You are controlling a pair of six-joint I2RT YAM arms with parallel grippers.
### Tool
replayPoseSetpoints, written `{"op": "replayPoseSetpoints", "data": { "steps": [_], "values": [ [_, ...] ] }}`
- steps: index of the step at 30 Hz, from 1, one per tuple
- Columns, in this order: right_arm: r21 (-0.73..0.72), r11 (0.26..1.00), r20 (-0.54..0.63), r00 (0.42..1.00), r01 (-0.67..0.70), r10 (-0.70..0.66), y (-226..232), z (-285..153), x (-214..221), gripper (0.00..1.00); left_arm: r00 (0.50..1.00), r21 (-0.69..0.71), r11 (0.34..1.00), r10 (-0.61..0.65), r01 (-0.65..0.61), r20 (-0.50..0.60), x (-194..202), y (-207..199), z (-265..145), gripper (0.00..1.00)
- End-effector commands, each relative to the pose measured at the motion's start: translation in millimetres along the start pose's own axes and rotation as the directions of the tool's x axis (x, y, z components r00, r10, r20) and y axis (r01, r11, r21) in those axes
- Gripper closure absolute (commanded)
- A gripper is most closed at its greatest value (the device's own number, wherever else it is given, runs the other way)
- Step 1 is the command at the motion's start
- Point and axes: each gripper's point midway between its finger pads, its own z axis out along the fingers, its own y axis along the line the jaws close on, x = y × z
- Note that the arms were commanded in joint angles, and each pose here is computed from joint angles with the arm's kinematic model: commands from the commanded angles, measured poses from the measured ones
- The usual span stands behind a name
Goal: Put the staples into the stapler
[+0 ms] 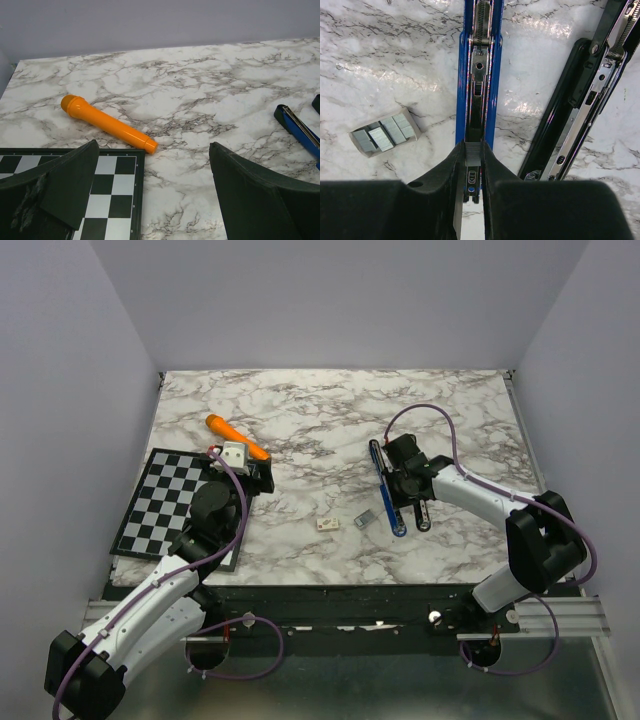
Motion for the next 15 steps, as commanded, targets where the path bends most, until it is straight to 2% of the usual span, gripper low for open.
{"op": "replayPoseSetpoints", "data": {
  "steps": [1,15],
  "values": [
    [0.015,1.0,-0.007,1.0,-0.018,0.018,-4.0,2.3,6.2,0.76,0.999,0.014,1.0,-0.016,0.015,0.032,-10.0,-2.0,0.0,0.01],
    [0.014,1.0,0.012,1.0,-0.027,0.027,-4.1,-1.4,4.4,0.69,0.999,0.015,1.0,-0.019,0.018,0.04,-12.2,-1.7,-1.0,0.01]
  ]
}}
